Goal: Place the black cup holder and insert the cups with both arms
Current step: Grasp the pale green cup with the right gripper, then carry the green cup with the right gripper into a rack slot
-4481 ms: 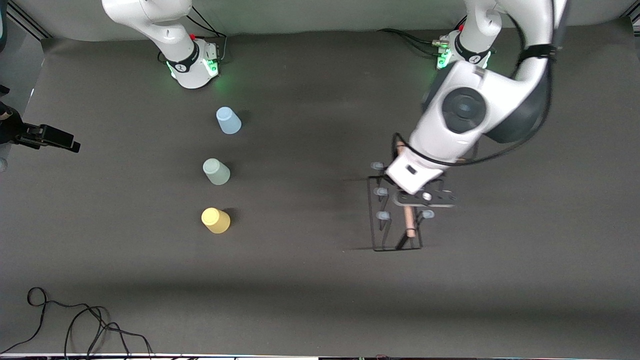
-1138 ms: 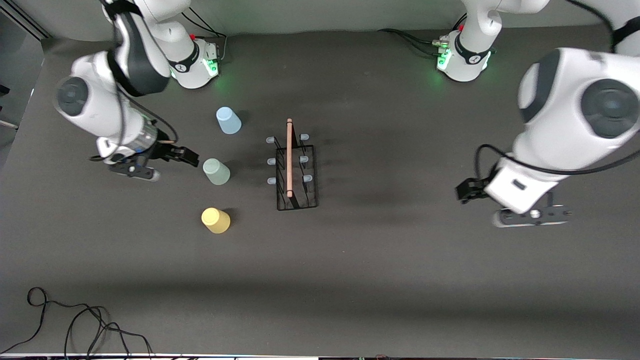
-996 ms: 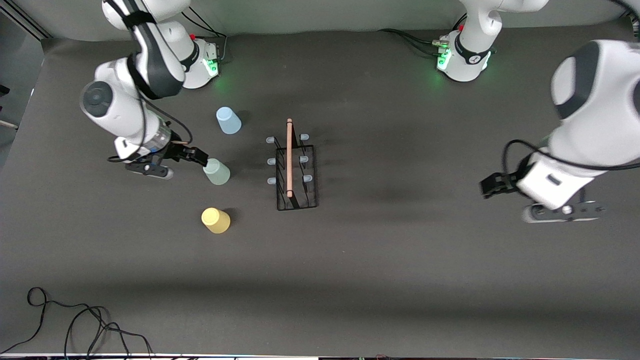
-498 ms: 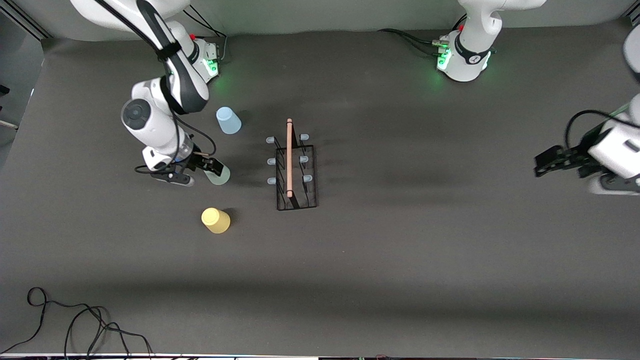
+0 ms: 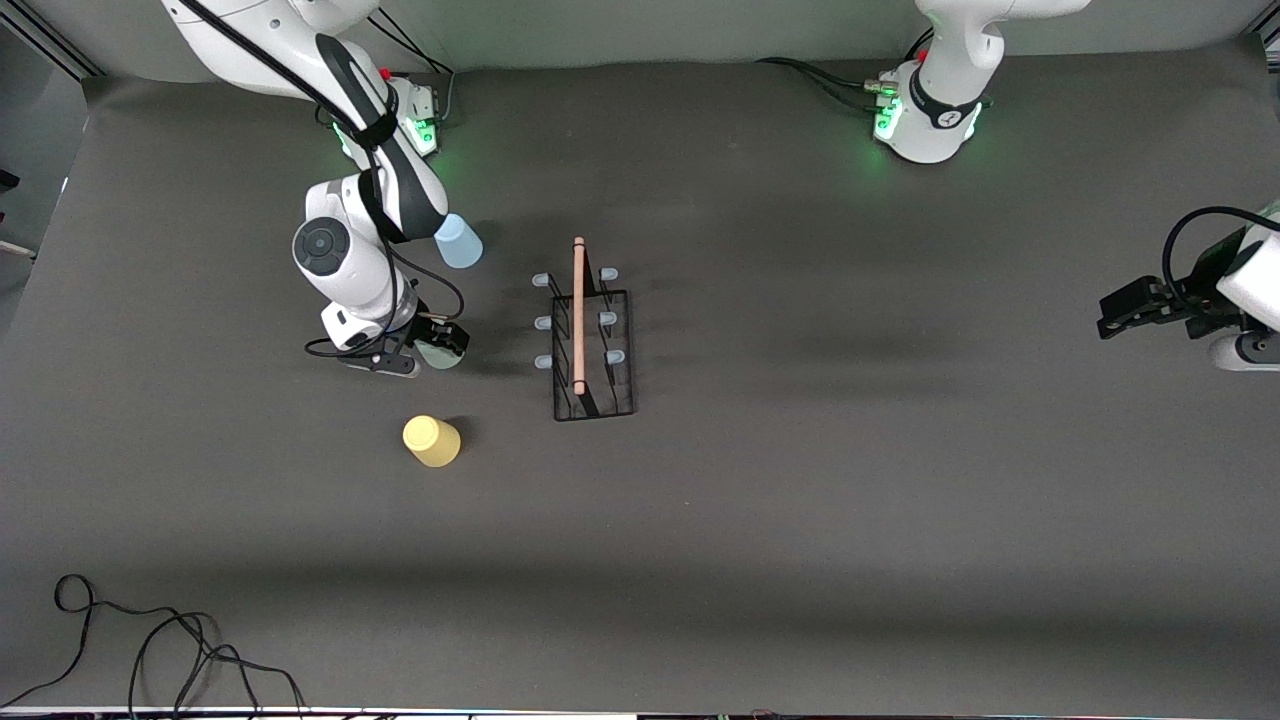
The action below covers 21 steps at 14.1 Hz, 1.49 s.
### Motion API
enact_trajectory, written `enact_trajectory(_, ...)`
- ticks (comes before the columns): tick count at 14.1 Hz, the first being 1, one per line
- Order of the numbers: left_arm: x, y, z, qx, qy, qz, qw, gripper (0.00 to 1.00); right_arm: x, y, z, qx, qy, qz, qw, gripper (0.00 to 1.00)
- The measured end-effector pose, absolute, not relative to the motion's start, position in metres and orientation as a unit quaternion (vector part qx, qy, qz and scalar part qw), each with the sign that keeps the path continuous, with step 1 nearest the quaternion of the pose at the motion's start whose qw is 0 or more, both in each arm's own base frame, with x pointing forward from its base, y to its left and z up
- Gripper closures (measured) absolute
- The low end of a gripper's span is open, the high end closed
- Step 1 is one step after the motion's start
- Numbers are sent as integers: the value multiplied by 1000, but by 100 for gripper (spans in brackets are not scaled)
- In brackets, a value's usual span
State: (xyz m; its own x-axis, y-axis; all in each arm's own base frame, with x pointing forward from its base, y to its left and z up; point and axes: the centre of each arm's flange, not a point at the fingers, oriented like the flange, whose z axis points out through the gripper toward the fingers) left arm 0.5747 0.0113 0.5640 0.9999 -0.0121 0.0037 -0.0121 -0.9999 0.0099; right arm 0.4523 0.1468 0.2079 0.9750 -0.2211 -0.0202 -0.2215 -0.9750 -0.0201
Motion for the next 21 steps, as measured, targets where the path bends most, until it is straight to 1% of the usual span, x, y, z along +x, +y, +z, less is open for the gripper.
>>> enact_trajectory(2,574,9,566,1000,-8,3,5,0,451,146,209,-994,112,10,11,33)
enact_trajectory(7,572,-5,568,1000,-24,6,-5,0,448,147,209,-994,110,17,10,33)
enact_trajectory(9,571,-8,569,1000,-28,6,-10,0,448,149,219,-994,109,26,12,33)
enact_trajectory(10,571,-8,568,1000,-28,6,-11,0,449,151,232,-994,108,31,15,33)
enact_trajectory(12,571,-8,568,1000,-28,5,-11,0,451,154,276,-993,105,43,29,33)
enact_trajectory(15,571,-8,568,1000,-29,5,-11,0,449,158,350,-989,132,41,55,33)
enact_trajectory(17,571,-9,568,1000,-29,5,-11,0,445,174,384,-984,159,39,64,33)
enact_trajectory(19,570,-9,569,999,-29,6,-11,0,436,210,396,-981,179,38,66,33)
enact_trajectory(21,568,-9,574,999,-29,9,-11,0,422,245,394,-978,195,37,65,33)
